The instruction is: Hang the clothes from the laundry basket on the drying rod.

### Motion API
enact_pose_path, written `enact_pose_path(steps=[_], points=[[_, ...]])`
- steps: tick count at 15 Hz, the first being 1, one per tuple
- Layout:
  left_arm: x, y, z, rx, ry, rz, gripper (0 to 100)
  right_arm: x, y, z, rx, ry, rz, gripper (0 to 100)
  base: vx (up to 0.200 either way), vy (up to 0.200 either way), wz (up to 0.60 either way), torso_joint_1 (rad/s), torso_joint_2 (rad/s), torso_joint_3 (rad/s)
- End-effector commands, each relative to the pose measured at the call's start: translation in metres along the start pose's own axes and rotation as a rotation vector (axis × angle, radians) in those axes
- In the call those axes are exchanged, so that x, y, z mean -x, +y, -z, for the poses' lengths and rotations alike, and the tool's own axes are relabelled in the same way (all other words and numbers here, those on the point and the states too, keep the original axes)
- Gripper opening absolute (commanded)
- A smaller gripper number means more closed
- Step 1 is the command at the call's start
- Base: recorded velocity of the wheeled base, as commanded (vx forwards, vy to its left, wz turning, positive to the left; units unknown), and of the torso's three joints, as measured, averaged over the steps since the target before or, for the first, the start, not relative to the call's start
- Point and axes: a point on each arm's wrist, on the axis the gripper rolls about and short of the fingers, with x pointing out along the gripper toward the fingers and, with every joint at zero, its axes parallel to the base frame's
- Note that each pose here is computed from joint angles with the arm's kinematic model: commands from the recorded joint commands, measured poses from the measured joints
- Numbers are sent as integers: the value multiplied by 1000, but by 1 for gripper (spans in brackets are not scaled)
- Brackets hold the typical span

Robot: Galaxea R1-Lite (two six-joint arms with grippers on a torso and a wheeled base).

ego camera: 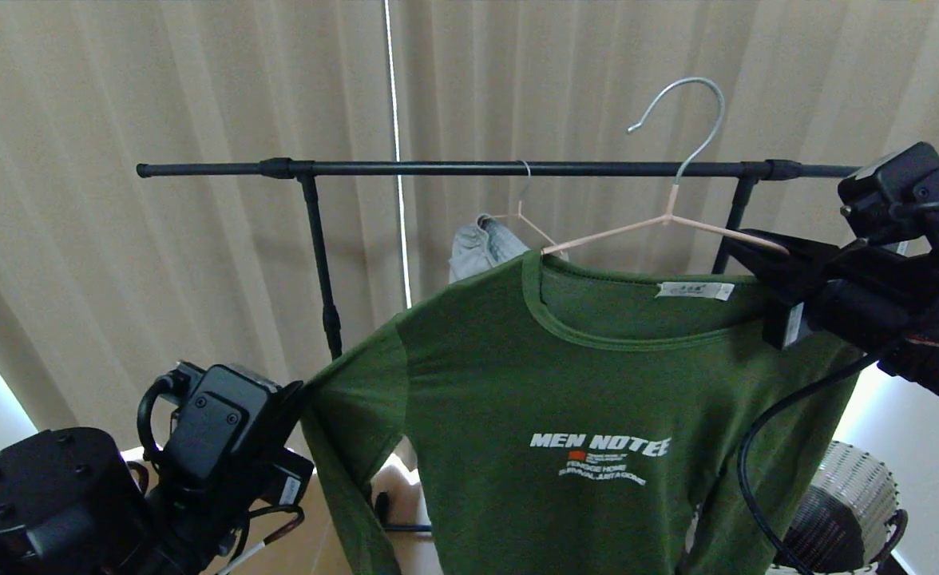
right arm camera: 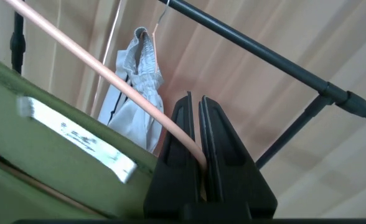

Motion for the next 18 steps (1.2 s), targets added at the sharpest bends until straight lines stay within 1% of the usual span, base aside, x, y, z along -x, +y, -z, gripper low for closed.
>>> enact_pose_path(steps=[1, 5, 6, 10, 12, 14, 15, 16, 18], points=[[0, 4, 4, -4, 19, -20, 0, -1, -1, 1, 1, 6, 7, 0, 0, 0, 0, 0, 0, 0], [1, 1, 2, -4, 9, -1, 0, -1, -1, 2, 4, 14, 5, 0, 0, 0, 0, 0, 0, 0], [1, 0, 2, -4, 9, 1, 100, -1, -1, 2, 4, 13, 4, 0, 0, 0, 0, 0, 0, 0], [3, 1, 2, 4, 7, -4, 100, 0, -1, 4, 6, 23, 10, 0, 0, 0, 0, 0, 0, 0], [6, 5, -3, 15, -22, -9, 100, -1, -6, 6, 7, 47, 45, 0, 0, 0, 0, 0, 0, 0], [16, 2, -10, 26, -63, 23, 100, 0, -7, 9, 10, 79, 45, 0, 0, 0, 0, 0, 0, 0], [20, 2, -10, 29, -71, 29, 100, 1, -10, 9, 10, 84, 53, 0, 0, 0, 0, 0, 0, 0], [28, 1, -11, 32, -82, 51, 100, 4, -15, 11, 12, 108, 79, 0, 0, 0, 0, 0, 0, 0], [34, 2, -7, 39, -62, 65, 100, 11, -21, 12, 16, 148, 128, 0, 0, 0, 0, 0, 0, 0]])
